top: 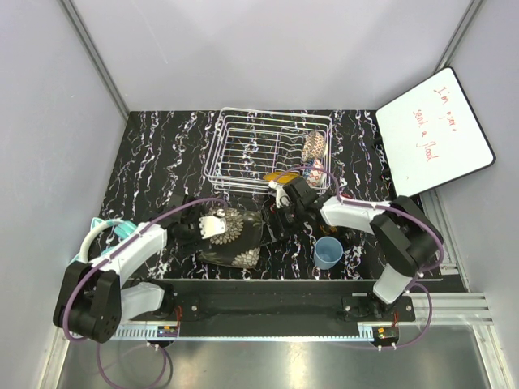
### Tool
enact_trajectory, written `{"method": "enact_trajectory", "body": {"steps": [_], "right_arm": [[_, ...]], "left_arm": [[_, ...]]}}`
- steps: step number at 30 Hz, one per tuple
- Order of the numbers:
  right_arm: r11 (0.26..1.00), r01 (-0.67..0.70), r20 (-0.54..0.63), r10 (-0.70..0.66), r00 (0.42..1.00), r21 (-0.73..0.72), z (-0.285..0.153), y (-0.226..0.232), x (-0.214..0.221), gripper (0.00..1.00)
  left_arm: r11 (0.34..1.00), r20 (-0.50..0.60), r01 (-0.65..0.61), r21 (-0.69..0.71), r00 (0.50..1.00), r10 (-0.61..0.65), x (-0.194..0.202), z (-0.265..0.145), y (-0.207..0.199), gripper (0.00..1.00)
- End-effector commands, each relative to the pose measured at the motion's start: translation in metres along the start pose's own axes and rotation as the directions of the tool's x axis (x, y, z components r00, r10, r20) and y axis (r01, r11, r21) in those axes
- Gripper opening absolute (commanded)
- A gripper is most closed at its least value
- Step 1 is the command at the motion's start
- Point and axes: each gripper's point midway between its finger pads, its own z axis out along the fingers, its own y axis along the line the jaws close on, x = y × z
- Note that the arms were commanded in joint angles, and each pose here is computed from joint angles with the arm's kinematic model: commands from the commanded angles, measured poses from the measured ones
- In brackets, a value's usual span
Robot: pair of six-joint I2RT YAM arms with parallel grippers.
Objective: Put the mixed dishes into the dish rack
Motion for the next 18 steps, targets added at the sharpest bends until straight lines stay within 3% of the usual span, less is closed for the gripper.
{"method": "enact_trajectory", "body": {"steps": [1, 10, 16, 17, 18], "right_arm": [[0.997, 0.019, -0.011, -0.019, 1.000, -0.069, 0.011, 0.012, -0.009, 0.91], [0.993, 0.044, -0.002, -0.045, 0.999, -0.114, 0.023, 0.017, -0.021, 0.88], [0.987, 0.034, -0.040, -0.041, 0.998, -0.159, 0.038, 0.016, -0.019, 0.75], [0.983, 0.036, -0.052, -0.046, 0.998, -0.179, 0.039, 0.018, -0.018, 0.71], [0.982, 0.032, -0.059, -0.044, 0.997, -0.185, 0.040, 0.018, -0.017, 0.58]], "left_arm": [[0.998, 0.051, -0.045, 0.052, 0.998, 0.042, -0.021, 0.008, -0.008, 0.87], [0.992, 0.082, -0.112, 0.059, 0.991, 0.107, -0.060, 0.010, -0.011, 0.87], [0.988, 0.056, -0.126, 0.087, 0.991, 0.122, -0.051, 0.017, -0.022, 0.87], [0.987, 0.056, -0.129, 0.092, 0.991, 0.124, -0.050, 0.018, -0.024, 0.87], [0.987, 0.057, -0.129, 0.092, 0.991, 0.124, -0.051, 0.018, -0.023, 0.87]]}}
